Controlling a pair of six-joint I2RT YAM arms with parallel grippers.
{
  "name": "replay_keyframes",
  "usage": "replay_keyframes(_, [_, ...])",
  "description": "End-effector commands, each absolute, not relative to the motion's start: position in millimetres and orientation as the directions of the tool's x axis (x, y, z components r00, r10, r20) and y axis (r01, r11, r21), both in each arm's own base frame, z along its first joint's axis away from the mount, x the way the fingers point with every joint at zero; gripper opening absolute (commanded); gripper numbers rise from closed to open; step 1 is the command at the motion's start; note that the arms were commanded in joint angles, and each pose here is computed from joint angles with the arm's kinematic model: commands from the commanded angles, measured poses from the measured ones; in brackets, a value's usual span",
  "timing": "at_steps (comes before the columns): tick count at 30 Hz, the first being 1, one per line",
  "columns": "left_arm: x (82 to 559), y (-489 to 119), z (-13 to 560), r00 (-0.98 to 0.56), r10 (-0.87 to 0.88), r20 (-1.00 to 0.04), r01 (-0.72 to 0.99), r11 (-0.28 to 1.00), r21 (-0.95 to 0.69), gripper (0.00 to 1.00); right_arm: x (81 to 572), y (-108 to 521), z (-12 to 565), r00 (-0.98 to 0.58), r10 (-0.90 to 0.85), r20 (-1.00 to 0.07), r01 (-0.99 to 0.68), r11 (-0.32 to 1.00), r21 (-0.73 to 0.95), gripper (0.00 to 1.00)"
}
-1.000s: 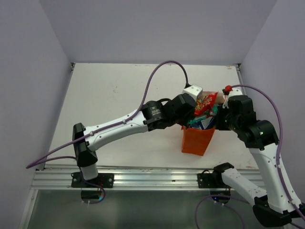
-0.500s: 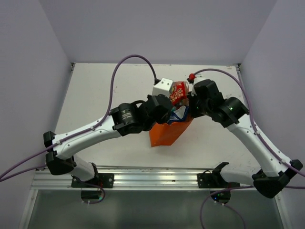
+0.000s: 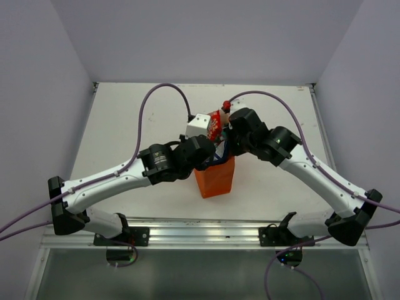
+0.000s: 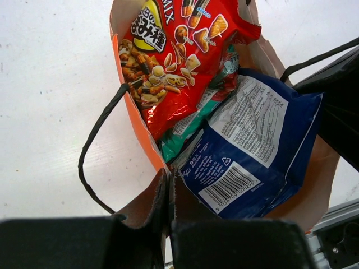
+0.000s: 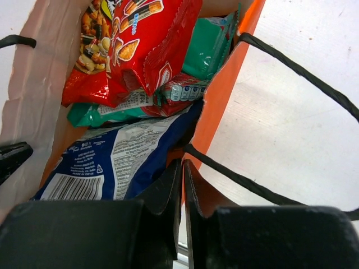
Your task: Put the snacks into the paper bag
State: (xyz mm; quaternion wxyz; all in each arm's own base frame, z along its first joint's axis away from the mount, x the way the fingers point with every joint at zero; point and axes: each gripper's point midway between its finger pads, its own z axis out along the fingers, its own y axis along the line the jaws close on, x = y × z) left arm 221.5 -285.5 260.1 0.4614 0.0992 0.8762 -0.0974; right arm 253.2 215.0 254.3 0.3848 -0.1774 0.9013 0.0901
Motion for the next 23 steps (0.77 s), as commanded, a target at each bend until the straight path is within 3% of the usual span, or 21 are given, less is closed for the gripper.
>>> replay_keyframes(1, [233.1, -286.9, 290.5, -0.496, -0.019, -0.868, 0.220, 0.964, -0.147, 0.09, 262.3, 214.5, 285.2, -0.577, -0.172, -0.798, -0.349, 0.936, 0.051, 0.11])
replay_keyframes(2, [235.8, -285.5, 298.9, -0.477, -0.025, -0.879, 0.215, 0.966, -0.144, 0.38, 262.0, 212.2, 289.4, -0.571, -0.168, -0.804, -0.344, 0.938, 0.048, 0.15])
replay_keyframes(3, [238.3, -286.3, 318.0, -0.452, -0.057, -0.890, 0.213, 0.962, -0.170, 0.53, 263.2, 207.5, 293.4, -0.562, -0.161, -0.811, -0.325, 0.945, 0.038, 0.21])
replay_keyframes(4, [239.7, -285.7, 330.9, -0.431, -0.073, -0.899, 0.214, 0.960, -0.181, 0.59, 264.1, 206.1, 304.3, -0.550, -0.144, -0.823, -0.315, 0.948, 0.045, 0.24])
replay_keyframes(9, [245.0, -262.5, 419.3, -0.270, -0.205, -0.941, 0.203, 0.943, -0.264, 0.75, 260.6, 183.3, 336.4, -0.532, -0.106, -0.840, -0.238, 0.971, 0.029, 0.27])
replay_keyframes(13, [241.3, -227.0, 448.7, -0.183, -0.292, -0.939, 0.153, 0.935, -0.321, 0.81, 252.2, 162.5, 354.6, -0.510, -0.049, -0.859, -0.171, 0.984, 0.046, 0.31])
replay_keyframes(19, [258.0, -132.2, 405.4, -0.159, -0.282, -0.946, -0.075, 0.959, -0.273, 0.95, 241.6, 98.1, 339.0, -0.515, -0.115, -0.850, 0.030, 0.988, -0.151, 0.39])
replay_keyframes(23, [265.4, -86.3, 382.3, -0.169, -0.216, -0.962, -0.166, 0.968, -0.189, 1.00, 232.6, 71.3, 328.0, -0.523, -0.125, -0.843, 0.117, 0.969, -0.216, 0.34])
